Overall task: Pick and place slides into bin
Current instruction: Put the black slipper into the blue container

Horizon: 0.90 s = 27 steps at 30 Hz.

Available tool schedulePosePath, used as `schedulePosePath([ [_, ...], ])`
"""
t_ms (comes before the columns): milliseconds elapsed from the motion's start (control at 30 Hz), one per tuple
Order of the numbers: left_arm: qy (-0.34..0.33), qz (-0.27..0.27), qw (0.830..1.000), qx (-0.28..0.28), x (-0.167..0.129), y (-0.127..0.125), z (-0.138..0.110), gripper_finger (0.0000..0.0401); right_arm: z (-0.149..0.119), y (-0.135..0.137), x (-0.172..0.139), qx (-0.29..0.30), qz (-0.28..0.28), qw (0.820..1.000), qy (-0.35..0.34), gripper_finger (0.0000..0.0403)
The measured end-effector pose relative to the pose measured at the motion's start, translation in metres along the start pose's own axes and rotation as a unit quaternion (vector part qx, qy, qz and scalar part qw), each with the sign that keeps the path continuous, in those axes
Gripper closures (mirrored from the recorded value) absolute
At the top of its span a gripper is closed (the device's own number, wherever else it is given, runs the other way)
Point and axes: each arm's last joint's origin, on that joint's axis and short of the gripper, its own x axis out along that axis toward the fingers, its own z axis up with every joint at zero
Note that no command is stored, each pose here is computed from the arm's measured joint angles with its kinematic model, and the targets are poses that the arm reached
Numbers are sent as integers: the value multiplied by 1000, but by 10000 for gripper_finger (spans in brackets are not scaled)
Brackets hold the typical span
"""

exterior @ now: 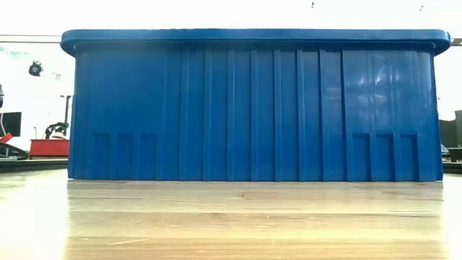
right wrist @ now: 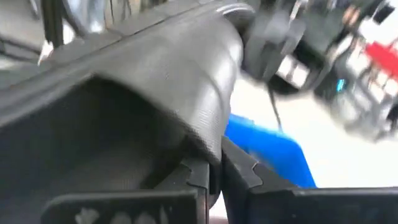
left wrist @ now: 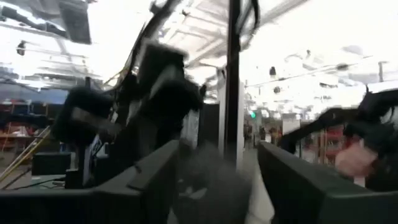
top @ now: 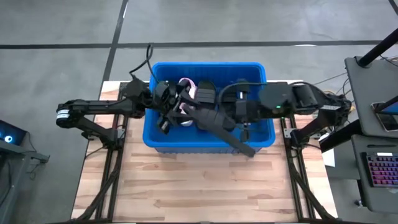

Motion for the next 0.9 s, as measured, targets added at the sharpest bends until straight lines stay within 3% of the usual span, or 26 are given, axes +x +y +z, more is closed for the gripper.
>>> schedulePosePath([
  [167, 2, 10, 1000, -5, -12, -2, 17, 118, -20, -12, -3, 24, -52, 994, 91, 393],
  [333, 61, 60, 996, -28, -32, 4, 25, 63, -45, -26, -1, 38, -133, 971, 196, 393],
  [533, 113, 111, 986, -51, -63, -5, 44, 57, -88, -43, 30, 107, -198, 932, 283, 392],
  [733, 132, 129, 982, -43, -85, -23, 61, 57, -149, -47, 61, 98, -290, 869, 388, 391],
  [833, 128, 124, 984, -25, -94, -35, 70, 57, -176, -48, 74, 95, -310, 853, 408, 391],
  [900, 124, 122, 985, -15, -98, -40, 74, 57, -192, -48, 85, 98, -315, 852, 408, 391],
])
